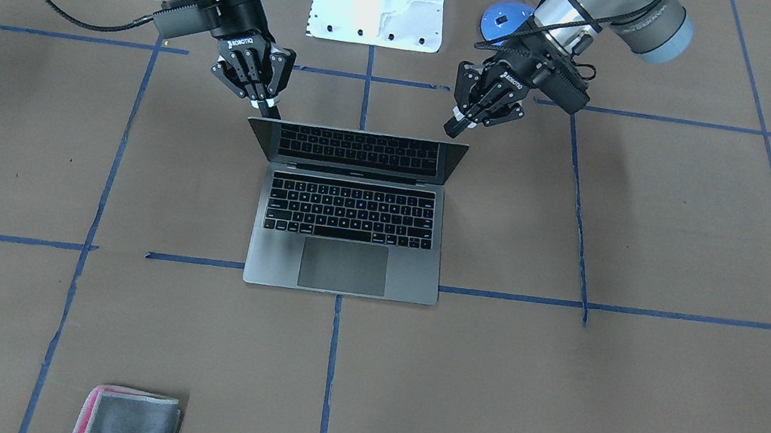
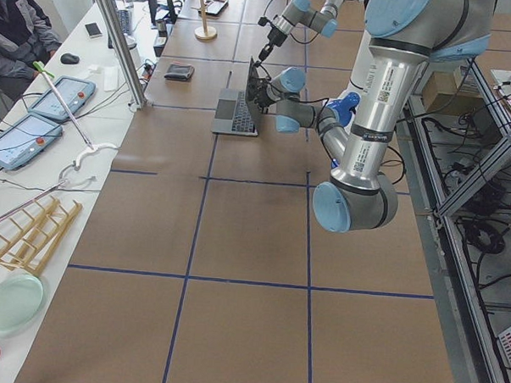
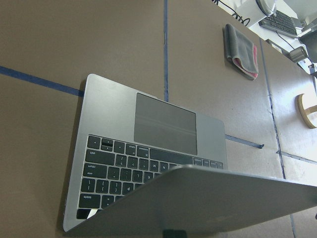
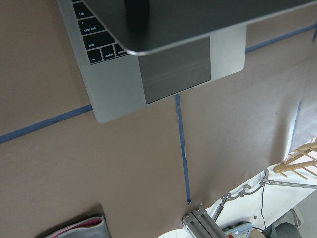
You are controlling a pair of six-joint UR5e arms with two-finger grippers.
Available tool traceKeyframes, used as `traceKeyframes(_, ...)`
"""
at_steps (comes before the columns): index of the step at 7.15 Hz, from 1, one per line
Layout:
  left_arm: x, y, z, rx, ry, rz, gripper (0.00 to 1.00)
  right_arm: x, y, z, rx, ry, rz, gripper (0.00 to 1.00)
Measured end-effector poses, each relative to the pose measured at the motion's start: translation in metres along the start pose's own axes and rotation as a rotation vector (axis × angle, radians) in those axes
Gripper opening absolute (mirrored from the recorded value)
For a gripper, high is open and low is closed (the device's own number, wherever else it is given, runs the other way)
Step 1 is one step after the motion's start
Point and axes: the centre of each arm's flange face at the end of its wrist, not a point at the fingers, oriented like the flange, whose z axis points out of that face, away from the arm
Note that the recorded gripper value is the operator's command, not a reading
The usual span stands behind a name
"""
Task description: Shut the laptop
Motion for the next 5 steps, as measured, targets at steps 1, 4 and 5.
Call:
traceKeyframes(1, -0.001, -0.006, 0.011, 0.009, -0.014, -0.003, 0.0, 0.001, -0.004, 0.008, 0.004, 0.012, 0.001, 0.01)
traceKeyframes(4, -0.01, -0.026, 0.046, 0.033, -0.064, -0.007, 0.0, -0.004, -0.015, 0.032, 0.003, 0.037, 0.006, 0.01)
traceKeyframes(5, -0.012, -0.031, 0.057, 0.039, -0.079, -0.008, 0.0, -0.004, -0.017, 0.041, 0.007, 0.047, 0.005, 0.01)
